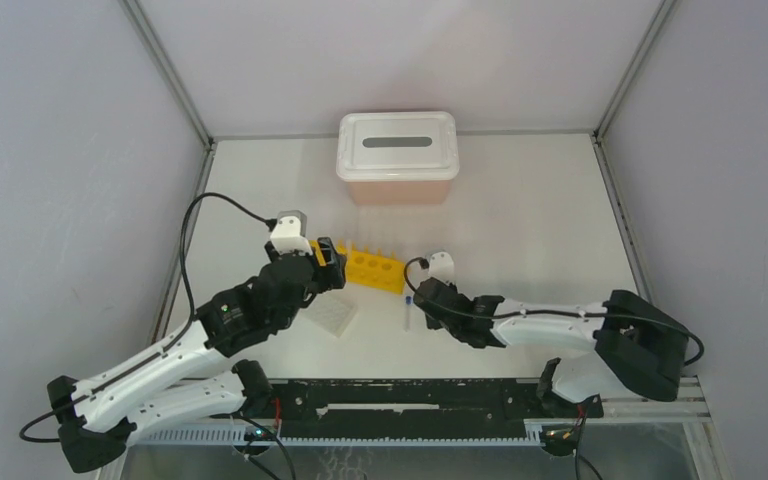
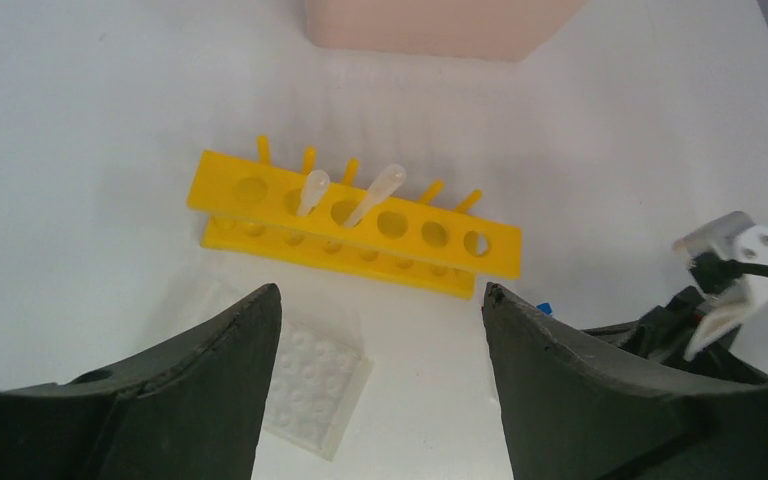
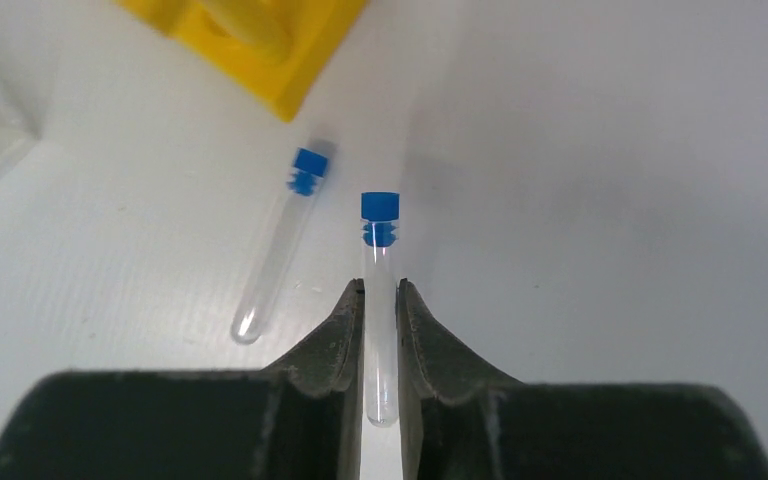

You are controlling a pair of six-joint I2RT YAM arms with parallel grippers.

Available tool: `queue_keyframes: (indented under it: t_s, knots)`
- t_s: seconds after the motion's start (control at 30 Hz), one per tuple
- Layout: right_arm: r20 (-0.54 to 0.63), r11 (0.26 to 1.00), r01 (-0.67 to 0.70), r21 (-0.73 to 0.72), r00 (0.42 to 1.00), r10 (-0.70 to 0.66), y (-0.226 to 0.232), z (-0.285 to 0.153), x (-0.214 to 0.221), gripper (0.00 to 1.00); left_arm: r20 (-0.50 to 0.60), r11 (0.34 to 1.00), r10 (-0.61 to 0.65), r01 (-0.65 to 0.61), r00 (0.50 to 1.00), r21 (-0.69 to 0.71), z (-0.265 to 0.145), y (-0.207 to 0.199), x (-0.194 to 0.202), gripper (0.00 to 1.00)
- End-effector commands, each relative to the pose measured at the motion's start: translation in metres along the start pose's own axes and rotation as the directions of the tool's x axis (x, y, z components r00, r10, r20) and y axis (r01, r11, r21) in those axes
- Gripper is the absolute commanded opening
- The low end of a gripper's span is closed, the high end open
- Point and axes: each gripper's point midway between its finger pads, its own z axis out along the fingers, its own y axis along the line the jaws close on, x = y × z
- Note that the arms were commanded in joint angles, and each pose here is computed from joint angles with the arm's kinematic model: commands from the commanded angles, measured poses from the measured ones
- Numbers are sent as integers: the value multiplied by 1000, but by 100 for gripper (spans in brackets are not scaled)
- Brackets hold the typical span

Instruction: Organize the chemistry lab equipment

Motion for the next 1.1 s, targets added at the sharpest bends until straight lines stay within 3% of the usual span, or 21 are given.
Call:
queue_keyframes:
  t_s: [0.0,0.3,0.5,0.77,1.07]
  knots:
    - [187,994,72,-83,981,-55,17,-26,-37,15,-64,992,-40,47,997,114,-13,-24,-15,78]
    - [437,924,256,-283,892,-114,53,-97,-67,14,-283,923,-57,158,957,350,-40,-62,-15,76]
    - [541,851,388,-355,827,-152,77,-129,-76,12,-442,861,0,224,897,456,-58,-87,7,75]
    - [618,770,489,-411,770,-159,100,-156,-79,12,-570,803,29,320,821,503,-71,-98,29,73]
    - [663,726,541,-424,732,-158,113,-172,-86,11,-654,765,61,385,754,516,-73,-107,50,66]
